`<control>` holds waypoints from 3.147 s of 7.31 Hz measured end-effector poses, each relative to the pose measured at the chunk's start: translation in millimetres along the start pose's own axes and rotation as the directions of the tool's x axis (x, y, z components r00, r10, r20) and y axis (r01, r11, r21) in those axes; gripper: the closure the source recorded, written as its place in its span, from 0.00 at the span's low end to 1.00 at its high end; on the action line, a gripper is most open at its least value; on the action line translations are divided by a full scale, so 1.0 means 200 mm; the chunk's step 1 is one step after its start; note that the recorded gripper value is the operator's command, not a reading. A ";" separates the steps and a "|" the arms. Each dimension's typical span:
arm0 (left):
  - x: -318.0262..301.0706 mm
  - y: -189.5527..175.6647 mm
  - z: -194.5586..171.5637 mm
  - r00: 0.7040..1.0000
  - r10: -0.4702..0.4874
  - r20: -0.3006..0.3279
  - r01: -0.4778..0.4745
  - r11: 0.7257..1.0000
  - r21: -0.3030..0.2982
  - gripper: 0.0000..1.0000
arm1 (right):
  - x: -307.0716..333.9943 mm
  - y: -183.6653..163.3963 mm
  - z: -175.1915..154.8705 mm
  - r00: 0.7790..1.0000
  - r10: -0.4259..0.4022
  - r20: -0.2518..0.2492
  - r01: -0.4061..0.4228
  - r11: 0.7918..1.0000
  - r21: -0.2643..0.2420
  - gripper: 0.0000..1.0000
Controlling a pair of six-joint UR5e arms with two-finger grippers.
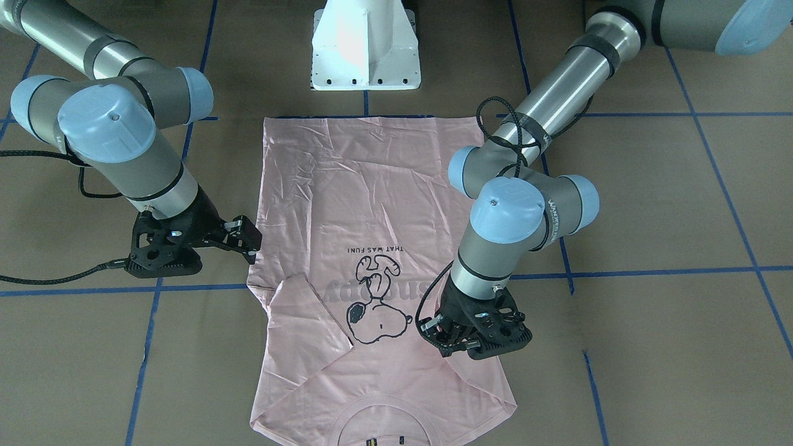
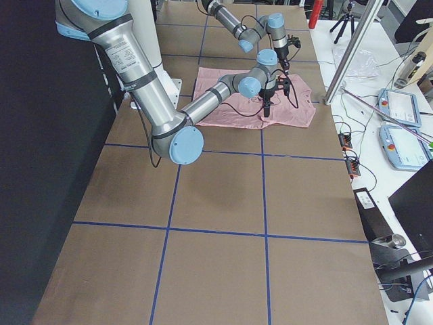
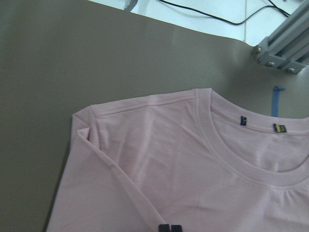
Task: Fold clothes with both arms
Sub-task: 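Fold the sleeve nearest the left gripper inward onto the shirt body, then move both grippers toward the shirt hem nearest the robot, then lower both grippers and grasp the hem corners nearest the robot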
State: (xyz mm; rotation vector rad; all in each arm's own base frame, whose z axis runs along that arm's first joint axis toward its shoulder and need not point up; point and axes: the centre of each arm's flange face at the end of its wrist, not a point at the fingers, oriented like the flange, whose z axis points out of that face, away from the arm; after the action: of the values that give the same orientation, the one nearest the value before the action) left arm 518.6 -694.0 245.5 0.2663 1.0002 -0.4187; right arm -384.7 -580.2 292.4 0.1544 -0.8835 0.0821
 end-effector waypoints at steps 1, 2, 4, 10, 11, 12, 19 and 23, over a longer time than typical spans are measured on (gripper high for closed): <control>0.01 0.04 0.04 0.999 -0.029 -0.017 0.029 0.999 0.016 0.00 | 0.01 0.00 0.00 1.000 -0.001 0.001 0.001 1.000 0.000 0.00; 0.02 0.08 0.05 0.999 -0.038 -0.036 0.039 0.999 0.023 0.00 | 0.01 0.01 0.00 1.000 -0.001 0.002 0.001 1.000 0.001 0.00; 0.10 0.14 -0.01 0.996 -0.032 -0.088 0.034 0.999 0.020 0.00 | 0.02 0.01 0.00 1.000 0.001 0.004 -0.001 1.000 0.000 0.00; -0.68 0.58 -0.74 0.988 0.120 -0.098 -0.136 0.976 -0.168 0.00 | 0.07 1.03 -0.01 0.993 0.117 0.004 -0.117 0.992 -0.046 0.00; -0.89 0.67 -0.95 0.981 0.164 -0.103 -0.179 0.970 -0.164 0.00 | -0.05 1.30 0.02 0.990 0.142 0.009 -0.141 0.989 -0.053 0.00; -1.01 0.73 -1.11 0.976 0.185 -0.111 -0.201 0.967 -0.159 0.00 | -0.15 1.57 0.08 0.988 0.151 0.005 -0.151 0.987 -0.046 0.00; -1.06 0.78 -1.21 0.974 0.189 -0.121 -0.208 0.965 -0.163 0.00 | -0.15 1.91 0.34 0.988 0.129 -0.086 -0.131 0.991 -0.017 0.02; -1.06 0.78 -1.21 0.975 0.187 -0.120 -0.206 0.965 -0.164 0.00 | -0.12 1.91 0.38 0.986 0.131 -0.106 -0.134 0.991 -0.020 0.46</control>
State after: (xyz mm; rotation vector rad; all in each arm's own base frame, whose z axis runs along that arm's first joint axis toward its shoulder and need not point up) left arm 307.9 -413.1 305.6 0.2270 1.0945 -0.1349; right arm -510.2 -216.9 359.0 0.0647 -0.7897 0.2005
